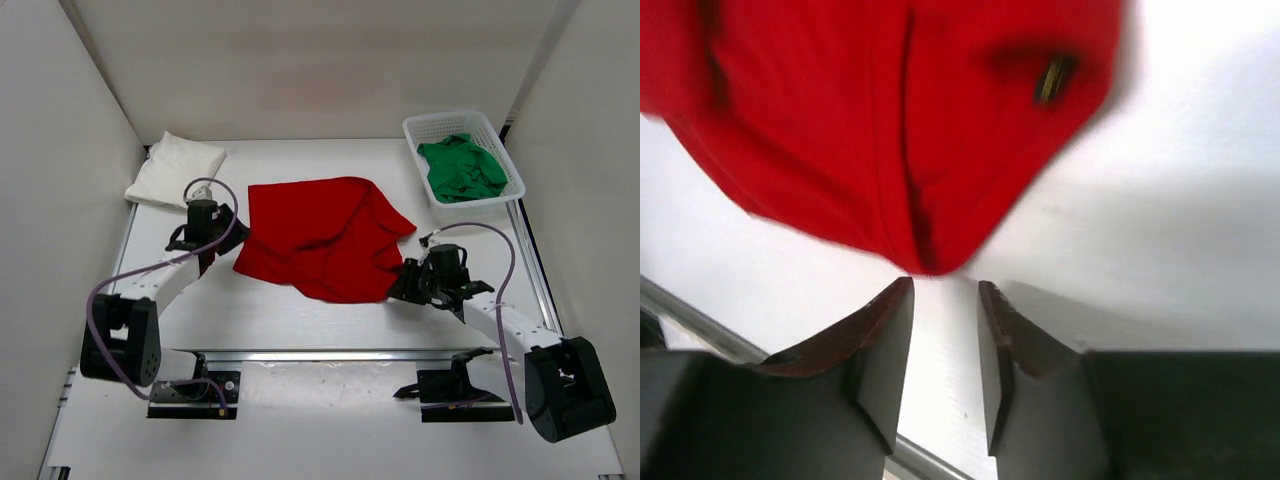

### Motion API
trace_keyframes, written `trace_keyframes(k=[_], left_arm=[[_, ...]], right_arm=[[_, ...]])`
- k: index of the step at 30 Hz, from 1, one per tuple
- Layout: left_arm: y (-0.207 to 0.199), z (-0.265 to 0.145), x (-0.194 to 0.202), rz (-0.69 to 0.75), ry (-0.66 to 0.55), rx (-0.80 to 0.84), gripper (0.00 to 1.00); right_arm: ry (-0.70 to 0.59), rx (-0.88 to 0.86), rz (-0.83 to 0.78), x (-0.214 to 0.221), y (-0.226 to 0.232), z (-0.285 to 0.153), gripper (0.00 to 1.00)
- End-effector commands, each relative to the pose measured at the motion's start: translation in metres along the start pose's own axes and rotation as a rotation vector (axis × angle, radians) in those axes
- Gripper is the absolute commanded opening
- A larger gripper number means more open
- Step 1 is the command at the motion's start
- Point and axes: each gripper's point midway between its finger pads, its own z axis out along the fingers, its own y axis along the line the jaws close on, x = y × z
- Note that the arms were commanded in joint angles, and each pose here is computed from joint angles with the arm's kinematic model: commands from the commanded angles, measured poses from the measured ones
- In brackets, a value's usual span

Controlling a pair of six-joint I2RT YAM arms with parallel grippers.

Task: Fold and stack the t-shirts
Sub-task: Flatten out the tshirt

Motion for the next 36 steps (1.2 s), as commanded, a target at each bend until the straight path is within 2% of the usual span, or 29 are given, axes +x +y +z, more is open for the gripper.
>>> trace_keyframes(k=[1, 2, 4, 8, 11, 12, 20, 21, 27, 29, 30, 32, 34, 36], left_arm=[[0.007, -0.024, 0.018, 0.045, 0.02, 0.004, 0.59], [0.014, -0.029, 0.026, 0.051, 0.028, -0.008, 0.58], [0.026, -0.037, 0.04, 0.058, 0.047, -0.015, 0.54], [0.049, -0.046, 0.075, 0.042, 0.081, -0.039, 0.53], [0.064, -0.041, 0.076, 0.01, 0.061, -0.076, 0.54], [0.072, -0.038, 0.084, -0.001, 0.087, -0.1, 0.54], [0.077, -0.012, 0.082, -0.054, 0.084, -0.159, 0.52], [0.07, -0.008, 0.071, -0.06, 0.044, -0.142, 0.49], [0.071, 0.001, 0.073, -0.085, 0.027, -0.142, 0.3], [0.071, 0.001, 0.069, -0.087, 0.007, -0.148, 0.25], [0.066, 0.002, 0.064, -0.086, 0.0, -0.138, 0.16], [0.057, 0.0, 0.049, -0.098, -0.034, -0.109, 0.05], [0.046, -0.003, 0.032, -0.095, -0.073, -0.087, 0.0], [0.025, -0.012, 0.004, -0.088, -0.133, -0.04, 0.0]], right_arm=[[-0.134, -0.046, -0.039, -0.049, 0.019, -0.015, 0.3], [-0.16, -0.052, -0.051, -0.058, 0.023, -0.017, 0.25], [-0.166, -0.075, -0.056, -0.058, 0.027, -0.017, 0.22], [-0.16, -0.118, -0.076, -0.05, 0.037, -0.012, 0.2], [-0.131, -0.13, -0.093, -0.041, 0.042, -0.007, 0.19], [-0.12, -0.132, -0.095, -0.037, 0.043, -0.006, 0.2], [-0.118, -0.172, -0.112, -0.029, 0.052, -0.004, 0.2], [-0.106, -0.171, -0.108, -0.024, 0.05, -0.002, 0.2], [-0.131, -0.168, -0.104, -0.031, 0.048, -0.004, 0.22], [-0.157, -0.155, -0.1, -0.04, 0.045, -0.006, 0.26], [-0.15, -0.137, -0.091, -0.04, 0.04, -0.005, 0.29], [-0.169, -0.092, -0.076, -0.048, 0.031, -0.004, 0.37], [-0.173, -0.032, -0.055, -0.057, 0.02, -0.003, 0.41], [-0.172, 0.025, -0.04, -0.064, 0.009, 0.002, 0.44]])
